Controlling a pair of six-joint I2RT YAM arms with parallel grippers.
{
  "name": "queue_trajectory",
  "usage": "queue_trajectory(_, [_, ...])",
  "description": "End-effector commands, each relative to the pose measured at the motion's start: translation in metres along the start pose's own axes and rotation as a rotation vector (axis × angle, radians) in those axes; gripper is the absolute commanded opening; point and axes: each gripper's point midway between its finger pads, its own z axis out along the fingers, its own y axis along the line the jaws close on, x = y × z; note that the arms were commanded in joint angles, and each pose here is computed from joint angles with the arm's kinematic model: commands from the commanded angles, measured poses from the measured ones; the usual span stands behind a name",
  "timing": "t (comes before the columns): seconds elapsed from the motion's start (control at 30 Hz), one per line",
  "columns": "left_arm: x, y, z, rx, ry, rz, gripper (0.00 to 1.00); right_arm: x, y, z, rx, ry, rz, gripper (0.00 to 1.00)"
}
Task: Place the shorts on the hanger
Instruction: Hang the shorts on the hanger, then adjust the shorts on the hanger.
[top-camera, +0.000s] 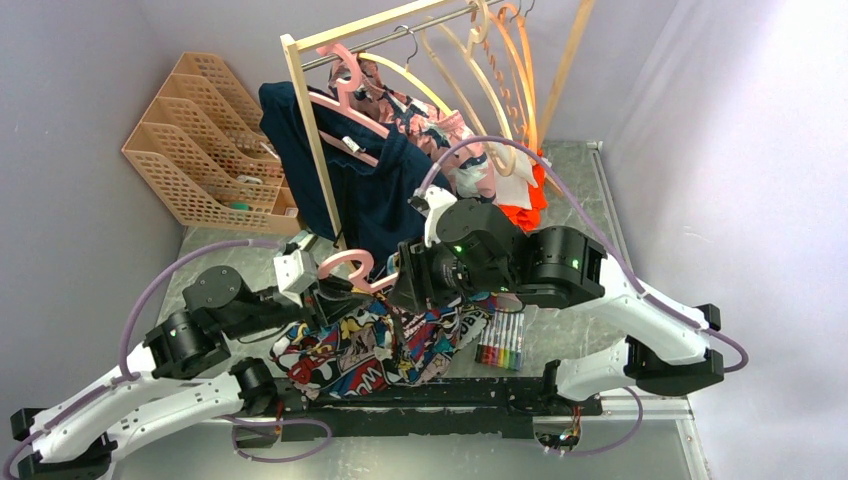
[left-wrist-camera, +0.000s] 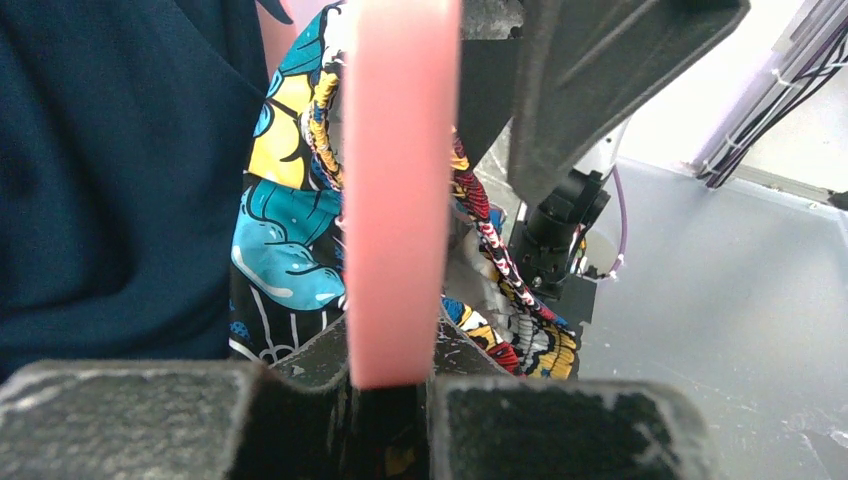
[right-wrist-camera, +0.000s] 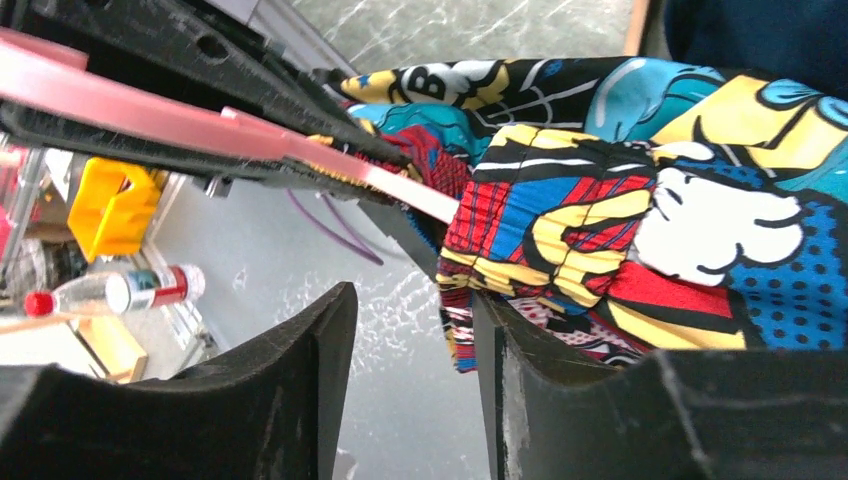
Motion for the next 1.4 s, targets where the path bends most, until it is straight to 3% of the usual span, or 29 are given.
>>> queue_trajectory(0.0, [-0.04, -0.01, -0.004, 0.041, -0.179, 0.003, 0.07, 0.007, 0.012, -0.017, -0.099, 0.033, -0.069, 0.52])
queue_trajectory(0.1, [-0.041, -0.01, -0.005, 0.043, -0.199, -0.001, 0.07, 0.002, 0.019, -0.035, -0.14, 0.027, -0.101, 0.58])
queue_trajectory(0.37, [-0.049, -0.013, -0.012, 0.047, -0.254, 0.003, 0.07, -0.042, 0.034, -0.101, -0.226, -0.164, -0.147, 0.69])
queue_trajectory(0.5, [-0.052, -0.012, -0.016, 0.041, -0.273, 0.0, 0.07, -0.064, 0.005, -0.108, -0.075, -0.297, -0.126, 0.66])
queue_trajectory(0.6, [-0.051, -0.012, -0.017, 0.036, -0.261, -0.001, 0.07, -0.072, -0.013, -0.106, 0.016, -0.357, -0.125, 0.55])
queue_trajectory(1.2, [-0.059, -0.014, -0.013, 0.05, -0.264, 0.005, 0.07, -0.043, -0.012, -0.03, 0.051, -0.189, -0.171, 0.46])
queue_trajectory(1.37, [-0.062, -0.014, -0.012, 0.052, -0.277, 0.01, 0.07, -0.034, -0.007, -0.014, 0.031, -0.148, -0.172, 0.37])
